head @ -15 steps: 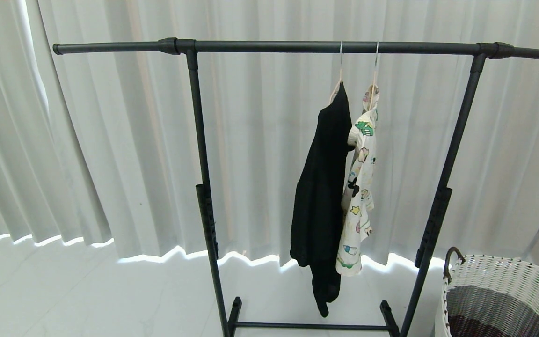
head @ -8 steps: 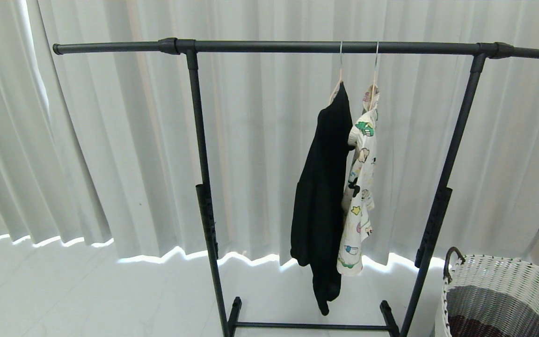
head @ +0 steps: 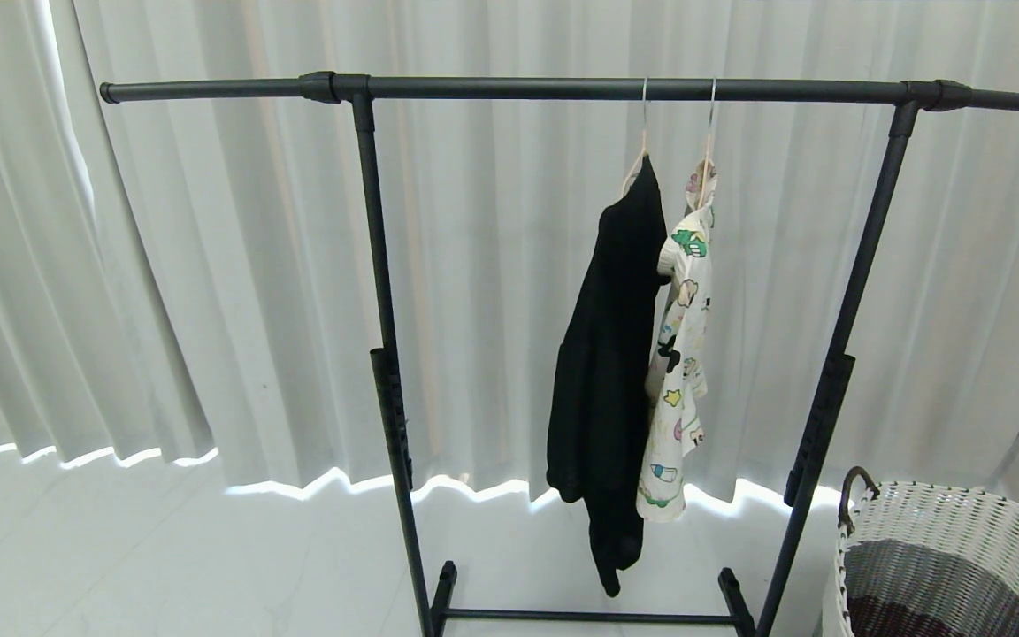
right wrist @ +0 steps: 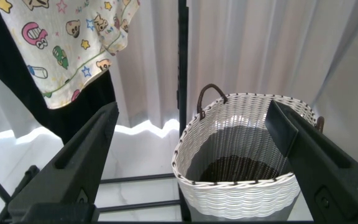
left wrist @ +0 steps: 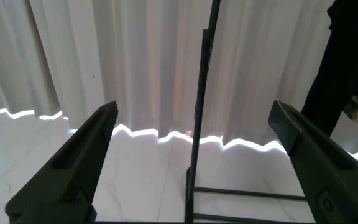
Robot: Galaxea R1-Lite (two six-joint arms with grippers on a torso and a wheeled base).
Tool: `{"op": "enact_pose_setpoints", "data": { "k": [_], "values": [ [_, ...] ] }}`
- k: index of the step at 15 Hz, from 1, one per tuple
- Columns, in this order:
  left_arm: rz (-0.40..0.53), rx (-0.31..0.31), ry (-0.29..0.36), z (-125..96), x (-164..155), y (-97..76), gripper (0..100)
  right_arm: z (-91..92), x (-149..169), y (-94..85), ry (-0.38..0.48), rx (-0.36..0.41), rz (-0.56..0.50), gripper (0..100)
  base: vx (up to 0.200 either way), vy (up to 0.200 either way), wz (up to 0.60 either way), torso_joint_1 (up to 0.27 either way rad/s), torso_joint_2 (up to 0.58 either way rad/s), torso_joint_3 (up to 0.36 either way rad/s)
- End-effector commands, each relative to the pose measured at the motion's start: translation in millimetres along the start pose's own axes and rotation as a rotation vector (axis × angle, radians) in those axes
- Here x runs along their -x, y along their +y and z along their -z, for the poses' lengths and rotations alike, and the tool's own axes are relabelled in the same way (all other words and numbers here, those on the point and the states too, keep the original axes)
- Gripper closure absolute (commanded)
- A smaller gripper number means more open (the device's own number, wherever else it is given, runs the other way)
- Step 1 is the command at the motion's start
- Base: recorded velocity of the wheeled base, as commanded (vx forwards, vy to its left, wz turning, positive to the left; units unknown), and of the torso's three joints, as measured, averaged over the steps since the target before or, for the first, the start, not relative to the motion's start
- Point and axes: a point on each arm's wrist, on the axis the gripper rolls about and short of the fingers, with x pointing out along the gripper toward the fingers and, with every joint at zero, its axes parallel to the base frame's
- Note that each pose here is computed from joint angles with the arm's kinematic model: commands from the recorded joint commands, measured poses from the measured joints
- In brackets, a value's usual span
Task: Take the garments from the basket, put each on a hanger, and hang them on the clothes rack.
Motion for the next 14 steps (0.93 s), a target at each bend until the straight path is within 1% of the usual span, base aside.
{"op": "enact_pose_setpoints", "data": {
  "k": [1, 14],
  "values": [
    [0.0, 0.0, -0.001, -0.1, 0.0, 0.0, 0, 0.0, 0.0, 0.0, 0.0, 0.0, 0.001, 0, 0.0, 0.0, 0.0, 0.0, 0.0, 0.0],
    [0.0, 0.0, -0.003, -0.5, 0.1, 0.0, 0, 0.0, 0.0, 0.0, 0.0, 0.0, 0.001, 0, 0.0, 0.0, 0.0, 0.0, 0.0, 0.0]
  ]
}}
